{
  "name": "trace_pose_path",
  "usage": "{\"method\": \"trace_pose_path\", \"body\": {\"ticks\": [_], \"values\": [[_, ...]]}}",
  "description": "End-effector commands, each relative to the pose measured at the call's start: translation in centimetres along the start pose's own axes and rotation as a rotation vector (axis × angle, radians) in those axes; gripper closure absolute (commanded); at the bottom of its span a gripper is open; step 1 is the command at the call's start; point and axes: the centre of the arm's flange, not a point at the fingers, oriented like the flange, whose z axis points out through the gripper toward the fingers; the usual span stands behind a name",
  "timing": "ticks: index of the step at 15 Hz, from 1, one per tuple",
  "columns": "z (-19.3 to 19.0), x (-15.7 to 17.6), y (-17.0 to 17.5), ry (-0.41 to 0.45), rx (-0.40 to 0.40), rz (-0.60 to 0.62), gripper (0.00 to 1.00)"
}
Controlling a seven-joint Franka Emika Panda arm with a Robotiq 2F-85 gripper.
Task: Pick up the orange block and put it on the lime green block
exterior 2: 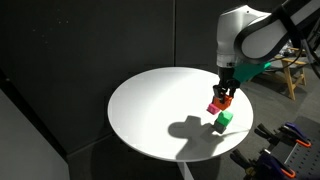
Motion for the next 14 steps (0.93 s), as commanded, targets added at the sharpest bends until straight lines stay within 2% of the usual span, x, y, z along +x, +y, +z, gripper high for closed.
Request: {"method": "trace_pose_path", "body": {"ticks": [1, 14], "values": [[-0.6, -2.2, 2.3, 0.030, 0.013, 0.014, 0.69], [2.3, -2.3, 2.7, 0.057, 0.018, 0.008, 0.69]]}}
